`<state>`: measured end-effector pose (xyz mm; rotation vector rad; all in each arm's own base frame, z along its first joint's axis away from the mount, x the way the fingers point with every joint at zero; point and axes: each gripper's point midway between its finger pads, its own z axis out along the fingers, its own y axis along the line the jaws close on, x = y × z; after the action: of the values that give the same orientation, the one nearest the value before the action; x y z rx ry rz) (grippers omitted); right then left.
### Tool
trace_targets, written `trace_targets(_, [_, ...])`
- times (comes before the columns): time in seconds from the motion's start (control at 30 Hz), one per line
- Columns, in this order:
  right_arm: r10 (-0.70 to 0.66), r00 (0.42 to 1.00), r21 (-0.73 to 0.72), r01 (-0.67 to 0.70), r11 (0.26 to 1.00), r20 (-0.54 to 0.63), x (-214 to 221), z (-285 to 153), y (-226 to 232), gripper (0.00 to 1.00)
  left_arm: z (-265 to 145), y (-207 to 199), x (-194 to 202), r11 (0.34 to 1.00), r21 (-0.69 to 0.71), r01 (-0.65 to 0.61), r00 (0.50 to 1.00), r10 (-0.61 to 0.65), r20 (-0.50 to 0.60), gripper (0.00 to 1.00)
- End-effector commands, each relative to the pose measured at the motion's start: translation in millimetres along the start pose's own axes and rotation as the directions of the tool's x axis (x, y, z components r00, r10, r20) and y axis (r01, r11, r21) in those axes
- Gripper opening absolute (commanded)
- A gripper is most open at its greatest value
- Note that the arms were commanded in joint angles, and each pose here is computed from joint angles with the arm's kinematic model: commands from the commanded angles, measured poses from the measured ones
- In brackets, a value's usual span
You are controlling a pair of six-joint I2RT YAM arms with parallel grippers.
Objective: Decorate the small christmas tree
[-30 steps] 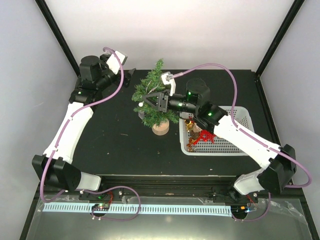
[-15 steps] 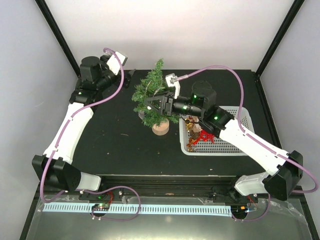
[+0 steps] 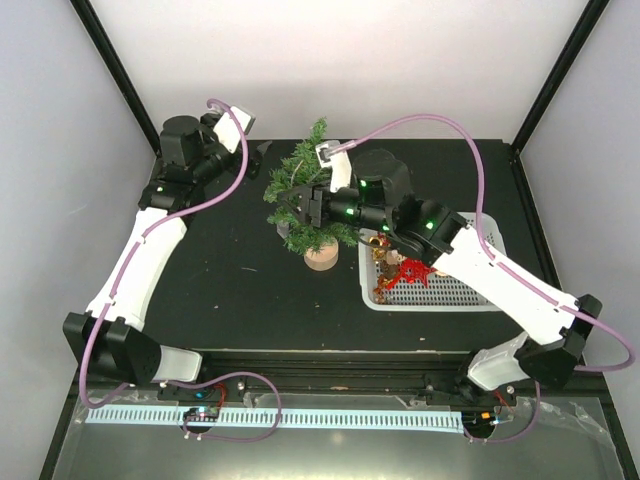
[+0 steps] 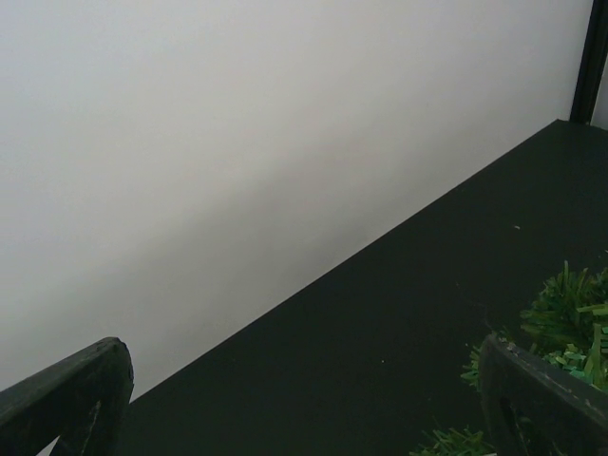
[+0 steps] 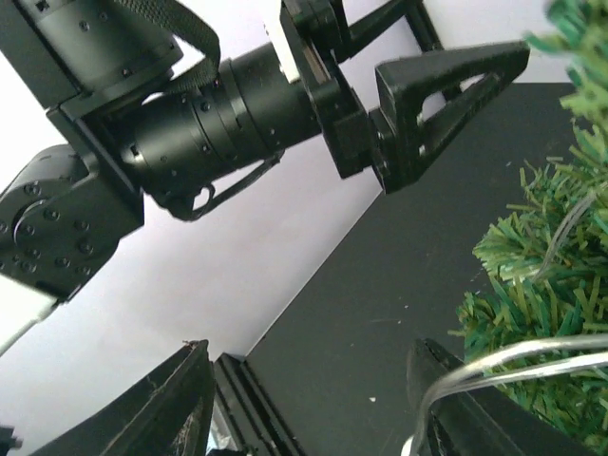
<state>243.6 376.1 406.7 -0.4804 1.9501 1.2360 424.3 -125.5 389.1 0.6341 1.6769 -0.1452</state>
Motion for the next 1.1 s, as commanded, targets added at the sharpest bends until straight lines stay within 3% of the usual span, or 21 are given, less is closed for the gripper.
trace_targets(0.0, [-0.012, 0.997, 0.253, 0.031, 0.967, -0.077, 12.0, 5.7, -25.9, 0.56, -11.4, 5.1, -12.4, 1.0, -0.026, -0.016, 0.999, 0.017, 0.042, 0.99])
trace_targets(0.4, [-0.006, 0.982, 0.56, 0.112, 0.821, -0.188, 13.4, 9.2, -46.7, 0.55, -18.3, 3.3, -17.0, 1.0, -0.023, -0.017, 0.998, 0.018, 0.053, 0.99])
trace_targets(0.87, [-0.011, 0.981, 0.608, 0.128, 0.783, -0.192, 15.6, 4.1, -48.2, 0.54, -24.0, 2.4, -18.4, 0.999, -0.027, -0.017, 0.998, 0.019, 0.059, 0.99])
trace_targets(1.07, [-0.045, 0.984, 0.594, 0.14, 0.792, -0.171, 6.8, 6.7, -28.8, 0.53, -35.2, -0.2, -20.7, 0.999, -0.033, -0.034, 0.997, 0.036, 0.071, 0.99])
